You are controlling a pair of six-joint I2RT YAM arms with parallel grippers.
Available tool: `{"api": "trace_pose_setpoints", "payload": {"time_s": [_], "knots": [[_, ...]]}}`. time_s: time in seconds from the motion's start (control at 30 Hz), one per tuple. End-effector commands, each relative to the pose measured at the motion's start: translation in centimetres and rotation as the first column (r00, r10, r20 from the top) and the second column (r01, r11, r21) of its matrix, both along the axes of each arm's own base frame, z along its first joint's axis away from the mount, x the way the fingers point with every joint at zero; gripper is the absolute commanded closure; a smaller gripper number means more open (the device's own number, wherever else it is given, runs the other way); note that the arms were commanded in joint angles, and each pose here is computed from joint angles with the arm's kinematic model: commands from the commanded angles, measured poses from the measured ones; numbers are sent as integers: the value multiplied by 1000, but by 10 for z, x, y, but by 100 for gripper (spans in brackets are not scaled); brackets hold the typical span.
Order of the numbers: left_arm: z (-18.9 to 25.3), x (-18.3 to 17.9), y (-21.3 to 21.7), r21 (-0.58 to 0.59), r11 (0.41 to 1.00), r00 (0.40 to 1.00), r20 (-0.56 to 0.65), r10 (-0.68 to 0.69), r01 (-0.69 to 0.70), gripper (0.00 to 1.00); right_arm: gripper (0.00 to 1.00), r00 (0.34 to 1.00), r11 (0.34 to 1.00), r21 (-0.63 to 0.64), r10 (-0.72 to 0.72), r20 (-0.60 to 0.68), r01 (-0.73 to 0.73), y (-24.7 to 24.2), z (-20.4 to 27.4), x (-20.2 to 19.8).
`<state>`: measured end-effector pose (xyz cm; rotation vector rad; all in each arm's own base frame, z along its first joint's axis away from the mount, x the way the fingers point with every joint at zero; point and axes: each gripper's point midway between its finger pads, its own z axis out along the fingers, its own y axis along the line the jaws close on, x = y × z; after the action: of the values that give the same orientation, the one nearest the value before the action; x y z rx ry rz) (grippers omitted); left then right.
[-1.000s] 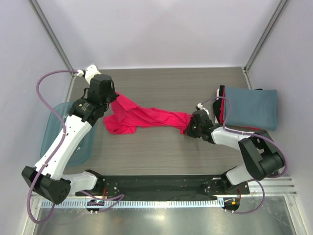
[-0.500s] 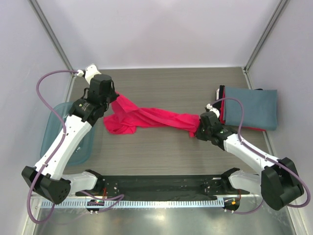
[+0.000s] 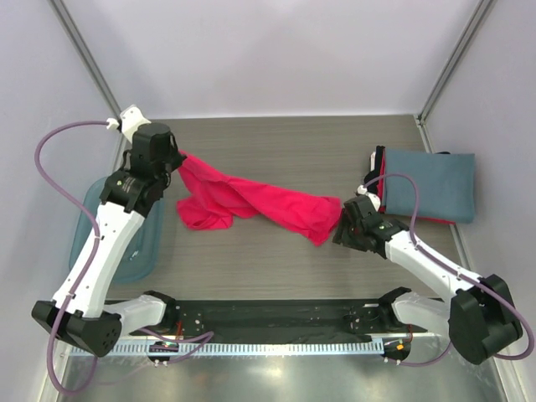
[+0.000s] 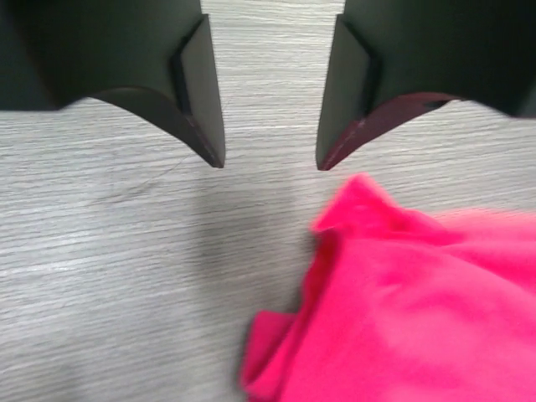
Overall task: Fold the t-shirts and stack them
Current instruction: Flatten the tshirt out
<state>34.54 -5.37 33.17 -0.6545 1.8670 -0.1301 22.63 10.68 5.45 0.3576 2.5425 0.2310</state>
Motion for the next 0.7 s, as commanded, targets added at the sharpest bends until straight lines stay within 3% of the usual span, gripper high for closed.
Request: {"api": "trace_pose_setpoints", "payload": {"time_s": [0.0, 0.1, 0.23, 0.67], "knots": [[5, -2, -5, -50, 999, 999, 41, -18, 20, 100, 45, 1000, 1000, 10, 10, 0, -10, 3, 0, 2], [-14, -1, -8, -58, 998, 1000, 10, -27, 27, 100, 43, 999, 997, 61, 46, 28, -47, 13, 2, 4], [-17, 0, -5, -45, 999, 1000, 4, -13, 14, 100, 43, 989, 961, 237, 131, 72, -144, 47, 11, 0], [-7, 3, -6, -54, 998, 999, 32, -13, 15, 100, 44, 1000, 953, 303, 11, 6, -12, 68, -8, -3]]}}
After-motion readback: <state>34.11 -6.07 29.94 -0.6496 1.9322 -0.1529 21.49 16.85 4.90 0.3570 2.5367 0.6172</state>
